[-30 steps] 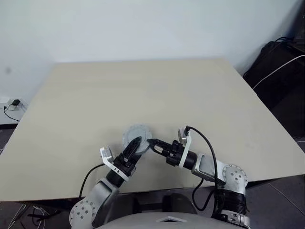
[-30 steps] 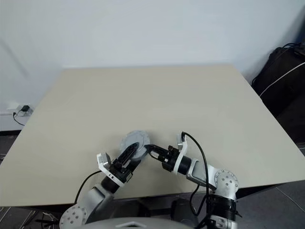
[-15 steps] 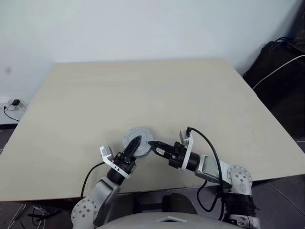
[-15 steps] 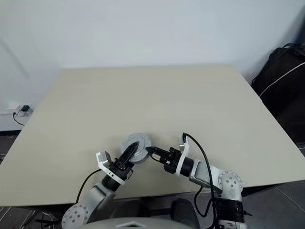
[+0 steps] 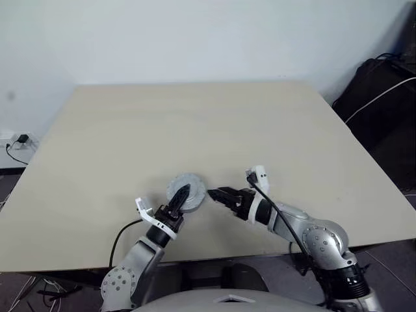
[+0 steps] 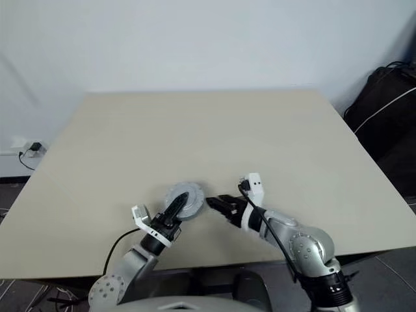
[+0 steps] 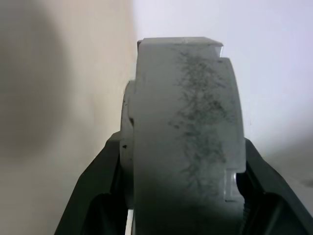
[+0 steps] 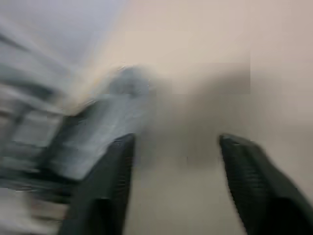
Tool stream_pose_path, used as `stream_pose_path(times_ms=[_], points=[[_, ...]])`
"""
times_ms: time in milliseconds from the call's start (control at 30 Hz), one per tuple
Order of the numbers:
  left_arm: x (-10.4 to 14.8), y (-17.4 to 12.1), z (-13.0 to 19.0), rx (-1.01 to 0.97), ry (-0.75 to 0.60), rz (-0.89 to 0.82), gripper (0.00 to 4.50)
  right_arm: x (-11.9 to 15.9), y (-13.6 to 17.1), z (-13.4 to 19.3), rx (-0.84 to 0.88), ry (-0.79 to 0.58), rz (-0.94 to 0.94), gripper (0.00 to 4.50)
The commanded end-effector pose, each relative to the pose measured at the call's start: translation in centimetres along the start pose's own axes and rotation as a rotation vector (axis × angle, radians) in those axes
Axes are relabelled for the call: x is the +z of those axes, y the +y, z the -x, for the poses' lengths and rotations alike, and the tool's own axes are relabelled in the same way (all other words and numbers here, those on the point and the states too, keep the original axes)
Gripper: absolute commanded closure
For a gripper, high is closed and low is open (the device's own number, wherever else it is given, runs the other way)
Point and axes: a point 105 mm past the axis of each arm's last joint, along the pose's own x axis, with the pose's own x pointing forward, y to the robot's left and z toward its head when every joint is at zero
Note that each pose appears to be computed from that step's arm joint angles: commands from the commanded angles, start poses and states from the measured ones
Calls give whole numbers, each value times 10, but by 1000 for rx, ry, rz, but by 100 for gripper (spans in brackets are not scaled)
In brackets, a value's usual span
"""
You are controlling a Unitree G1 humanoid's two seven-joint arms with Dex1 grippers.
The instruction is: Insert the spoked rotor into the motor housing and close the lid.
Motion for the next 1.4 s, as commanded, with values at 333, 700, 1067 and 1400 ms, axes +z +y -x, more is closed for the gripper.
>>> stream_pose_path(times_ms=[333, 700, 1067, 1400], points=[[46, -23, -36, -52, -111, -102, 240, -9, -10, 8, -113, -162, 399, 0], [95, -5, -84, 132, -240, -186, 240, -7, 0, 8, -126, -199, 421, 0], [119, 12, -115, 306, -284, -241, 240, 2, 3, 11, -154, -269, 450, 0], [106, 32, -109, 405, -184, -271, 40, 10, 16, 13, -153, -257, 433, 0]])
